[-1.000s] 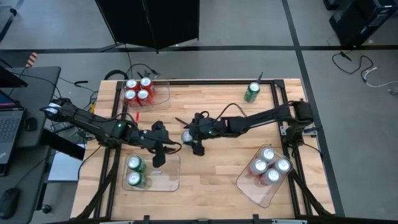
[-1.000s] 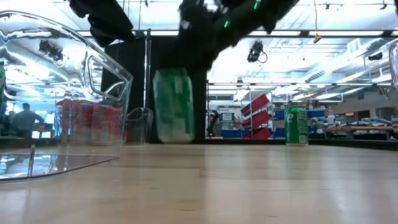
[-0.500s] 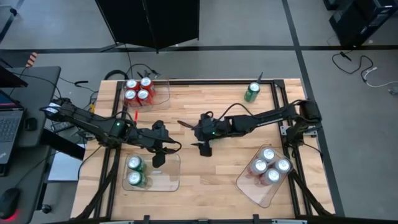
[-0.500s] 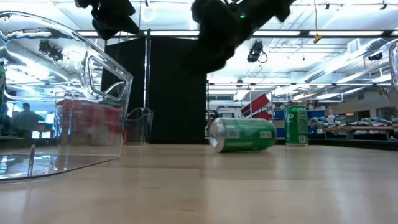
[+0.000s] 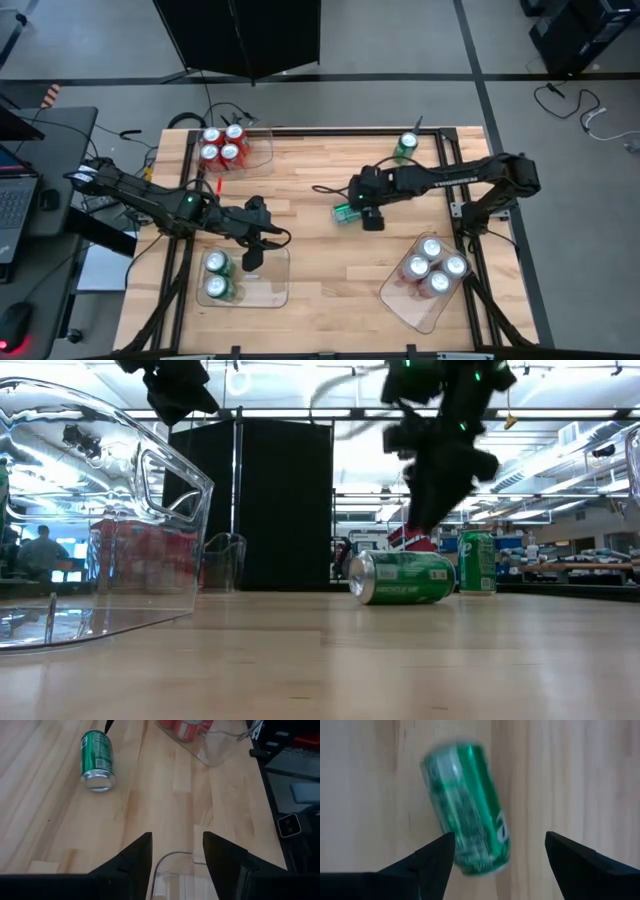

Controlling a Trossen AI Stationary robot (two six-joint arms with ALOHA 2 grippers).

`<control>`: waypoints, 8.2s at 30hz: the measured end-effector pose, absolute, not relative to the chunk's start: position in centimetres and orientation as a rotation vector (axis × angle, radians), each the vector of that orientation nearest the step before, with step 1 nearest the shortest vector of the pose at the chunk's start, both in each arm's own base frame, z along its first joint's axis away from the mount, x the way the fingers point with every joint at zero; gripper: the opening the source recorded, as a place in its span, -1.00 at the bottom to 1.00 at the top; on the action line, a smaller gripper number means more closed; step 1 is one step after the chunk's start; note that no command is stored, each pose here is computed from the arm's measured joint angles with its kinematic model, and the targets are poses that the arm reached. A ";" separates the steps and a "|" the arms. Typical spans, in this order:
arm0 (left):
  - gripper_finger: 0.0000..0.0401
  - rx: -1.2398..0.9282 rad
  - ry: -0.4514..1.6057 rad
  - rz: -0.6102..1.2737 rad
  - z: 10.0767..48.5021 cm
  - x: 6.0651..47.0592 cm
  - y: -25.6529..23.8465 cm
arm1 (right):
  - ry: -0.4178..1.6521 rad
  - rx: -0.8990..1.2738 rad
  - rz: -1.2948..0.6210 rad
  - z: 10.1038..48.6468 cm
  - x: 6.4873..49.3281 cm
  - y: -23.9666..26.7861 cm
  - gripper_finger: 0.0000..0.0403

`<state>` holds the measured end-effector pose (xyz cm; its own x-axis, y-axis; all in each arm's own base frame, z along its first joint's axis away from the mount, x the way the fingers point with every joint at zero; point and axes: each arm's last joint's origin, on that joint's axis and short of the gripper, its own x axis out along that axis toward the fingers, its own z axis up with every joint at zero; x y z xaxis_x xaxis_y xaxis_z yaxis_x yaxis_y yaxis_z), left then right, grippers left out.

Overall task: Sort soda cans
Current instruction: Put the green soda can into the bottom right transparent bin

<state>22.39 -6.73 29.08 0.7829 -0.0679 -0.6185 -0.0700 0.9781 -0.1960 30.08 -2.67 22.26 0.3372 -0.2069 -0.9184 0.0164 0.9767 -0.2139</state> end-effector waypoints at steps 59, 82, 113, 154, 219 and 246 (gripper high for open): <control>-0.83 -0.131 0.794 0.046 26.0 25.1 -6.0 | 1.966 0.377 -0.186 23.6 25.7 -1.6 0.13; -0.96 -0.050 0.745 0.056 25.4 26.7 -5.7 | 1.937 0.368 -0.073 24.1 28.3 -0.9 0.13; -1.00 -0.087 0.202 0.071 13.6 37.9 -2.1 | 1.555 0.198 -0.043 27.2 30.2 1.5 0.13; -1.00 -0.078 0.340 0.083 11.9 37.6 -2.2 | 1.238 0.161 -0.019 24.9 33.2 1.2 0.28; -1.00 -0.067 0.523 -0.060 23.4 31.3 -2.1 | 1.195 0.003 -0.281 27.5 24.7 5.9 -0.96; -0.16 -0.203 0.663 -0.190 24.7 31.3 -2.4 | 0.927 0.163 -0.210 16.3 25.3 3.7 -1.00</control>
